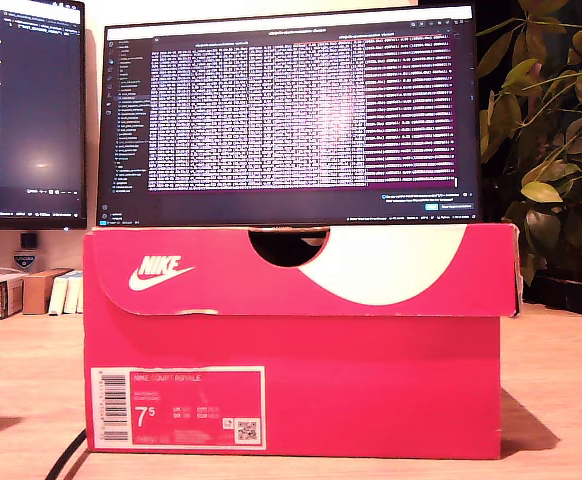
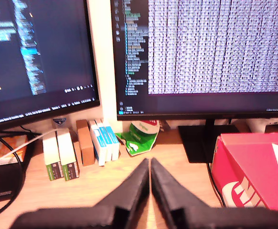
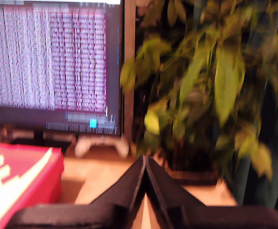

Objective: Close the red shoebox by pushing the lid with your left arm and holding the box in place with your right arm

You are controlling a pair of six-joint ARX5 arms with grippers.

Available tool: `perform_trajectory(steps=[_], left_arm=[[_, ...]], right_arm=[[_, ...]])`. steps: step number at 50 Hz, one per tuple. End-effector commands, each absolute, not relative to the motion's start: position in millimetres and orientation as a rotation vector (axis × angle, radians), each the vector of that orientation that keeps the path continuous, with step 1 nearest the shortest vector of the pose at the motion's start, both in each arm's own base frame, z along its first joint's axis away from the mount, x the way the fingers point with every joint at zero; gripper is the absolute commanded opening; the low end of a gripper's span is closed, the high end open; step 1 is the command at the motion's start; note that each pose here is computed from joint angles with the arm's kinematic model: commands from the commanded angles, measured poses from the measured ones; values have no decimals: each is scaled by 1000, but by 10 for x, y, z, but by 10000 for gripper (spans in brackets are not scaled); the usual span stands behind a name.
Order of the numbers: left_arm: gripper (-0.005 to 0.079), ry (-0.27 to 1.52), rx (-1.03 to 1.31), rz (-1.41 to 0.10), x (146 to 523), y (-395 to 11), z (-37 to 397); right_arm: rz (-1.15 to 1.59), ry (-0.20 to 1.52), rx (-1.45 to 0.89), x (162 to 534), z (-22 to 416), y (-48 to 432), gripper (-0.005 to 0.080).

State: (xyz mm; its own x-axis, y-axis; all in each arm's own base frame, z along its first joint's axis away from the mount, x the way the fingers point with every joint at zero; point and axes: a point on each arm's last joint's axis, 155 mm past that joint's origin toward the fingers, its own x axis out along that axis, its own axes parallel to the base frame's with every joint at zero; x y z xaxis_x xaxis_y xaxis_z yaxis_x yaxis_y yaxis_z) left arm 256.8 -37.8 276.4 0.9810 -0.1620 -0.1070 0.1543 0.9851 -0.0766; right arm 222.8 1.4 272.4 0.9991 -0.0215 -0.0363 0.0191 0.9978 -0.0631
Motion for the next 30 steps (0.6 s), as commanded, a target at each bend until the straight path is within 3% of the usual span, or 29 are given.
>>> perform_trajectory(steps=[1,13,30], left_arm=[[-19,142,-69,-165,2590,-393,2610],[-19,145,-112,-188,2577,-446,2390],[-19,96,-85,-203,2518,-468,2469]], right_arm=[[-36,9,-49,2184,2765,-21,-12],[-43,12,-33,2082,2712,-48,-12],[-90,-45,41,2208,2657,-117,-12]])
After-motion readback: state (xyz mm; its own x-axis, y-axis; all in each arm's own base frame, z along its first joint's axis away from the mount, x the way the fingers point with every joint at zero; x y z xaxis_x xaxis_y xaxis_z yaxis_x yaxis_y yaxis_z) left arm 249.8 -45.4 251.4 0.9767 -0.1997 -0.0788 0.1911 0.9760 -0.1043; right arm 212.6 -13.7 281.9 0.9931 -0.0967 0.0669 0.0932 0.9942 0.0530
